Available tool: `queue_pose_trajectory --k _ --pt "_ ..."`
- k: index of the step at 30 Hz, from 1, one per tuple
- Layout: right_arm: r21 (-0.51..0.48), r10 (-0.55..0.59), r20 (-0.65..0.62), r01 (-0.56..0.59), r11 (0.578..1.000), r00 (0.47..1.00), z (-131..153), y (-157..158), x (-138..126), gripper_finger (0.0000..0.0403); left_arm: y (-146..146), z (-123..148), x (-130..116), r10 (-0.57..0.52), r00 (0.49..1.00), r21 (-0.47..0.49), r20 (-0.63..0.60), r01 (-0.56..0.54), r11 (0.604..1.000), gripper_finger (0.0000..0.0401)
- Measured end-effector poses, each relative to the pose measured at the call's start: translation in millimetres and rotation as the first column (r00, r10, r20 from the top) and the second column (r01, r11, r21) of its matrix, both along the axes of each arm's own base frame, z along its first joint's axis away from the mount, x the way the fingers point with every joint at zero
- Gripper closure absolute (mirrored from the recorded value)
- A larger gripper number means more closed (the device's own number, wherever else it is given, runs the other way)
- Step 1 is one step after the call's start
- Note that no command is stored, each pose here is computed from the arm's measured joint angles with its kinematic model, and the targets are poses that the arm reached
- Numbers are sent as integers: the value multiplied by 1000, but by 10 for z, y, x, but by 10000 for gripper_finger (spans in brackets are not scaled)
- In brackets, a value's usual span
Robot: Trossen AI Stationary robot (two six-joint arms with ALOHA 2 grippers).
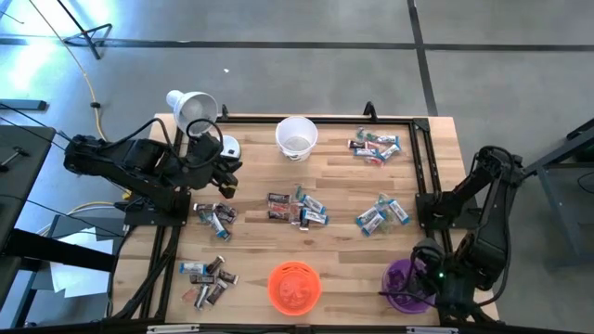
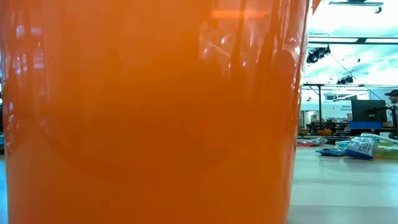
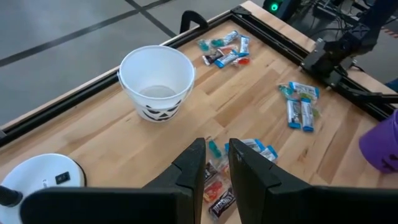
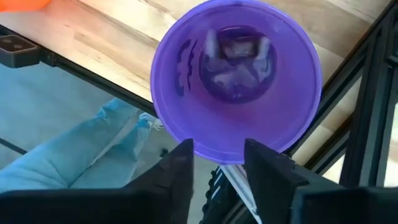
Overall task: Organize candy in baskets
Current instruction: Put the orange gummy into the white bucket
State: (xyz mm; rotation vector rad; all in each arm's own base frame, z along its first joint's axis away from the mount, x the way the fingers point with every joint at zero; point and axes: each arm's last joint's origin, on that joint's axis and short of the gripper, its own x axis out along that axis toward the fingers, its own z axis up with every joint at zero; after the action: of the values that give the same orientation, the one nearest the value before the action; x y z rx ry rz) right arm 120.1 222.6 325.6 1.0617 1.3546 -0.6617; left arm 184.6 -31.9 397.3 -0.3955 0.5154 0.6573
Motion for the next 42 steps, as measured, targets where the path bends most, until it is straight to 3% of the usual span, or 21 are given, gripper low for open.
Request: queue_pose_trajectory --k 3,12,15,21,25,29,32,38,42 --pt "-50 -23 6 23 998 1000 26 -106 -4 258 2 0 -1 0 1000 10 -3 0 1000 346" --pt "-258 -97 252 163 952 963 333 -829 -23 259 36 -2 -2 23 1000 27 -11 -23 999 346" --pt "-319 -57 314 162 934 948 339 -1039 55 259 65 -1 -3 31 999 60 -24 -30 998 346" --pt "-503 -21 175 108 858 984 86 -1495 234 259 195 17 -21 73 996 139 -57 -64 988 346" --pt "-580 12 21 3 814 1000 -114 -1771 297 259 312 45 -67 107 992 173 -73 -93 980 346" --pt "-577 77 -109 -127 807 991 -248 -2023 367 259 432 90 -157 139 987 210 -83 -119 970 346" --pt "-551 120 -90 -150 821 989 -326 -2214 483 259 514 126 -240 166 982 234 -85 -142 962 346" --pt "-415 -59 18 62 908 998 -480 -2698 554 259 633 191 -414 210 974 278 -88 -178 944 346" --pt "-346 -93 27 97 933 995 -640 -2957 492 259 684 215 -495 205 974 286 -100 -170 943 346"
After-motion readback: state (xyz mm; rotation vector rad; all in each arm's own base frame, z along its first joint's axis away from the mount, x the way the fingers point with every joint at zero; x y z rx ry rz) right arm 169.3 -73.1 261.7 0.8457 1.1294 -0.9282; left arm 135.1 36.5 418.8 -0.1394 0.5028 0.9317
